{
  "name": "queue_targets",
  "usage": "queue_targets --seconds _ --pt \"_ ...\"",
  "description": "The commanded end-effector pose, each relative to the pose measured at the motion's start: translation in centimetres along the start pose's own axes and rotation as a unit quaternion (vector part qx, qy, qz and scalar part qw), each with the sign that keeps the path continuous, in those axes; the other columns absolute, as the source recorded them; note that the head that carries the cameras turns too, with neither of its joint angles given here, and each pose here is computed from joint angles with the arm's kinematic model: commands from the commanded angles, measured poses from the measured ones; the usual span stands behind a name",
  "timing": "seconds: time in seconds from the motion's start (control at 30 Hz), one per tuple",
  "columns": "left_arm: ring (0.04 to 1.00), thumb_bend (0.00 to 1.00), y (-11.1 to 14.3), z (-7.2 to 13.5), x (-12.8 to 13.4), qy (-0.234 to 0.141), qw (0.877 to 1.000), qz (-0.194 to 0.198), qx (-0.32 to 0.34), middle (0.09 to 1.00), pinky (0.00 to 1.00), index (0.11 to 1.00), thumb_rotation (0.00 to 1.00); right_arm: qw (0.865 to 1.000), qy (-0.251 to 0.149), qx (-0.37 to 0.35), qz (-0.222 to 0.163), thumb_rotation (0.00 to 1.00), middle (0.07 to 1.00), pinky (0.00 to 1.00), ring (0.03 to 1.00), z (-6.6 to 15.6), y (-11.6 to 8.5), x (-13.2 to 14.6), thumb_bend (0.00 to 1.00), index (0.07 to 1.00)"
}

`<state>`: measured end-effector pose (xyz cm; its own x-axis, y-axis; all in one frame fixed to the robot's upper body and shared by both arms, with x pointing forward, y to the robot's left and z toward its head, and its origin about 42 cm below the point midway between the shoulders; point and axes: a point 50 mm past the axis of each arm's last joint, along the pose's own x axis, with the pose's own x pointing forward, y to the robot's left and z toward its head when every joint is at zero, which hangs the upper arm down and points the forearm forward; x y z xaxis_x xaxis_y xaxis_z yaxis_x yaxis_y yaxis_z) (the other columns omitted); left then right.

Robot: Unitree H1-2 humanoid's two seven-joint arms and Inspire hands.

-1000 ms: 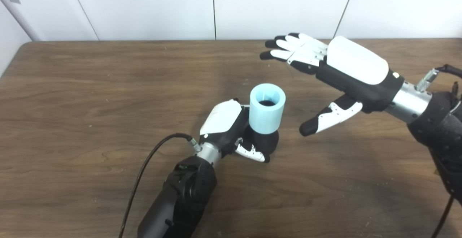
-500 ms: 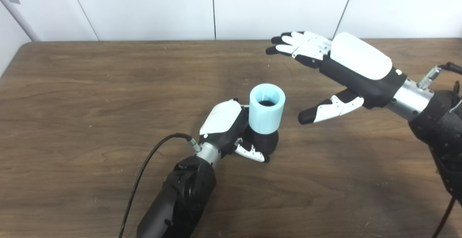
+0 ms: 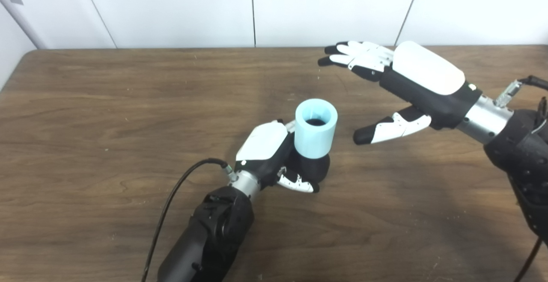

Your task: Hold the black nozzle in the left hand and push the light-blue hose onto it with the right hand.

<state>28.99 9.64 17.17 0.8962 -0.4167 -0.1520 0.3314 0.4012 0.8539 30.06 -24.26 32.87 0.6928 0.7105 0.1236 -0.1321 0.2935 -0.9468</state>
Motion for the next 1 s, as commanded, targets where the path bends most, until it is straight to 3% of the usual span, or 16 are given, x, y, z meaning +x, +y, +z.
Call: queue_targets --seconds 0.0,0.3,0.63,0.97 --pt "0.961 0.97 -0.1 -2.0 -0.4 0.032 0.999 0.000 0.037 0.966 1.00 0.875 0.10 1.000 -0.005 -0.017 -0.017 0.97 0.959 0.95 0.972 0.1 -0.9 0.1 0.52 0.910" --pt "0.980 1.00 1.0 -3.1 -0.5 0.003 0.997 0.068 0.044 0.974 1.00 0.893 0.20 1.000 -0.003 -0.021 -0.010 0.97 0.960 0.96 0.974 -0.2 -0.3 0.2 0.53 0.912" --pt "0.985 1.00 3.6 -4.3 -1.0 0.003 0.997 0.072 0.038 0.975 1.00 0.903 0.22 1.000 0.005 -0.016 -0.009 0.97 0.957 0.95 0.975 -1.2 0.1 0.1 0.53 0.913" --pt "0.964 1.00 7.3 -5.7 -2.9 0.018 0.998 0.063 -0.002 0.953 1.00 0.895 0.20 0.999 0.039 -0.001 -0.003 0.98 0.951 0.95 0.971 -4.0 1.5 -0.4 0.53 0.914"
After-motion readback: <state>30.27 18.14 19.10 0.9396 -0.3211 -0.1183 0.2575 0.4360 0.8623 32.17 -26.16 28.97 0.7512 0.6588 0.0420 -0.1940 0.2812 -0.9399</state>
